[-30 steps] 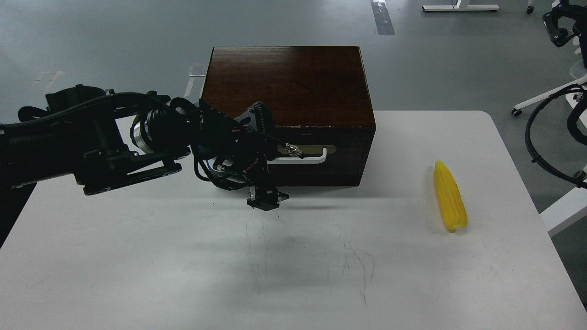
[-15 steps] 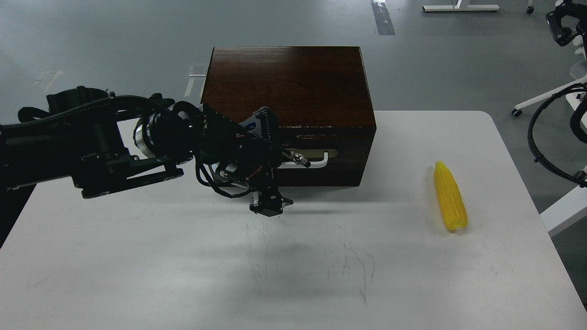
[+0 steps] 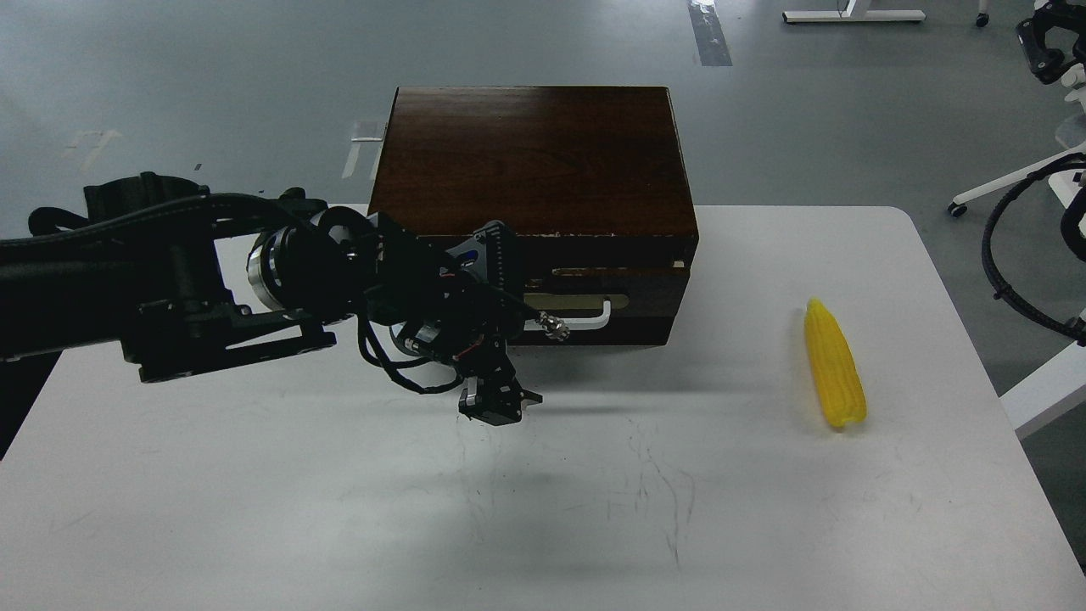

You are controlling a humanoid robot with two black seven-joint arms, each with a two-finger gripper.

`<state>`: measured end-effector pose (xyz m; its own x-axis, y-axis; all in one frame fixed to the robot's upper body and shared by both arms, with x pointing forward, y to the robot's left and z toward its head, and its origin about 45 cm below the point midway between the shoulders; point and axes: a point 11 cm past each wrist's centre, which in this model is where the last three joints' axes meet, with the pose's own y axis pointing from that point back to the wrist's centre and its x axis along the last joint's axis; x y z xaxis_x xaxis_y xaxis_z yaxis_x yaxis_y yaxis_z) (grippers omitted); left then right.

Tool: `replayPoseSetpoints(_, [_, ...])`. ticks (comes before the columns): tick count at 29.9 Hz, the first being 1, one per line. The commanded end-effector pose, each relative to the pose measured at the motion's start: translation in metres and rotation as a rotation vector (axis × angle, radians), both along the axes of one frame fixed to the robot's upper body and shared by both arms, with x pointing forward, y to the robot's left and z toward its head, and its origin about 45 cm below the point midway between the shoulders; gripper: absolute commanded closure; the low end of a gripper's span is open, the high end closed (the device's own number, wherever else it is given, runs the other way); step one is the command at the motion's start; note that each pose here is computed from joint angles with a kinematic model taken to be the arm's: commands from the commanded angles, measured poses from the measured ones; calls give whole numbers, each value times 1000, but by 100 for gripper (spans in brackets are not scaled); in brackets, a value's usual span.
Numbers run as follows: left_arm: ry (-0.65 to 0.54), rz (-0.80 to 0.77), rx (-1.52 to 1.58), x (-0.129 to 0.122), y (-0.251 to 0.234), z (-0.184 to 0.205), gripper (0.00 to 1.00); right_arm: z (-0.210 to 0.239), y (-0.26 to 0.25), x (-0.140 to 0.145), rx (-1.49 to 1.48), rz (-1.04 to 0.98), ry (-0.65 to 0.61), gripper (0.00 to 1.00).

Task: Put corn in drawer with both arms
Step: 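Pull the drawer handle toward the robot with the left gripper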

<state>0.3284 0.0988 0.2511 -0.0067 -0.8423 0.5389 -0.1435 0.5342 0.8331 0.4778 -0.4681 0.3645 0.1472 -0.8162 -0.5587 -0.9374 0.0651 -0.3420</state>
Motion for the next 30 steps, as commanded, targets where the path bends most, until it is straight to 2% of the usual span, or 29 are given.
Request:
replayPoseSetpoints(1, [-7, -6, -3, 0, -2, 3, 5, 0, -1, 0, -1, -2, 1, 0])
replayPoseSetpoints(22, [9, -105, -28, -28, -18, 10, 4, 2, -3, -1, -3, -5, -2, 0])
replayPoseSetpoints(30, [-31, -93, -33, -17, -19, 26, 3, 6, -8, -3, -10, -15, -6, 0])
